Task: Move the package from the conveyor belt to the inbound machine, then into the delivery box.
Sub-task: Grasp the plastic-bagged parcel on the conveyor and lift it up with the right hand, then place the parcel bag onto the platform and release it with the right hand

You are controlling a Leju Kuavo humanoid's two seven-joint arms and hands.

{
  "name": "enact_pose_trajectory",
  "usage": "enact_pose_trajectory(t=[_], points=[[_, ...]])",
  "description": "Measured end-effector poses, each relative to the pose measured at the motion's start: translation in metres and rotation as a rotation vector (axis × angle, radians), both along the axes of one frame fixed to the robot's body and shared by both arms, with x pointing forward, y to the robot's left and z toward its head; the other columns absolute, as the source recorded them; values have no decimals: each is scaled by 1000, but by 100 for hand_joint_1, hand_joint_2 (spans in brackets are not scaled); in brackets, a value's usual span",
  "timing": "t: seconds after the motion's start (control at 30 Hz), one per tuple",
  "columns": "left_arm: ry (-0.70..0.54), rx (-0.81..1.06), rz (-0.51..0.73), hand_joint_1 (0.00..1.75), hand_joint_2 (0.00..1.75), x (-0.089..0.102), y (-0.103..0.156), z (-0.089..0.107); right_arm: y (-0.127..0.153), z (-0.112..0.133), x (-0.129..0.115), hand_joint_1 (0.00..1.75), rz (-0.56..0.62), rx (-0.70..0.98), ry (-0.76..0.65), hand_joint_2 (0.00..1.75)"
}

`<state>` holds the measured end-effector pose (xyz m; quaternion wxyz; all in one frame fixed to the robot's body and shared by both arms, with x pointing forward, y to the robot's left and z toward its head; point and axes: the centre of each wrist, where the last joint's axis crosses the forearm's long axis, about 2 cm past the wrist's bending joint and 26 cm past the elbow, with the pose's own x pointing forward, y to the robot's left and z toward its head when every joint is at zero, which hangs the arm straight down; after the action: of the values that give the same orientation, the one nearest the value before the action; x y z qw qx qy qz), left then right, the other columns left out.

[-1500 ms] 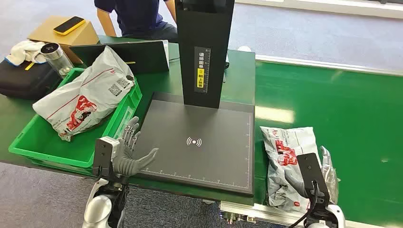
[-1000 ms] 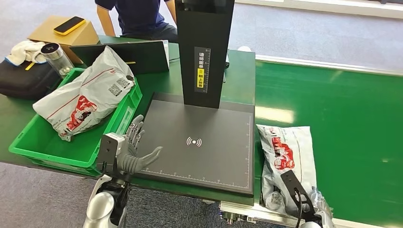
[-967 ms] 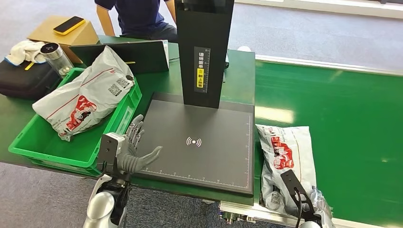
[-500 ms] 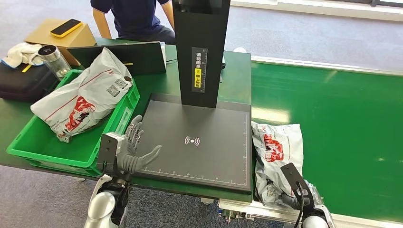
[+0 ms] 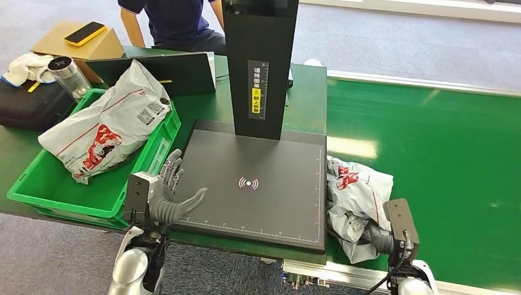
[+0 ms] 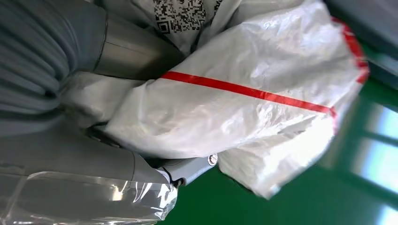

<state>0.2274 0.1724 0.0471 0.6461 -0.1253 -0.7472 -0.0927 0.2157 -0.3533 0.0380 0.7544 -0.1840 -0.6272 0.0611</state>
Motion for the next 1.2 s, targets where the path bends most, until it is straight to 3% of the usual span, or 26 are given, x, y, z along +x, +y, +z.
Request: enact_pose_trajectory(t=[0.37,0.57,0.73,1.07,1.2], points=[[-23,-6,5,0,175,1,0,1,-12,41,-7,175,-372,3,-556,175],[-36,-10,6,0,175,4,0,3,-11,66,-6,175,-429,-45,-714,175],[-48,-15,9,0,175,5,1,3,6,82,12,175,-272,-104,-742,175],[-75,-31,-4,0,175,9,-1,8,56,113,74,175,323,-381,-624,175],[-85,-33,-15,0,175,11,-3,10,69,111,87,175,468,-444,-597,175]])
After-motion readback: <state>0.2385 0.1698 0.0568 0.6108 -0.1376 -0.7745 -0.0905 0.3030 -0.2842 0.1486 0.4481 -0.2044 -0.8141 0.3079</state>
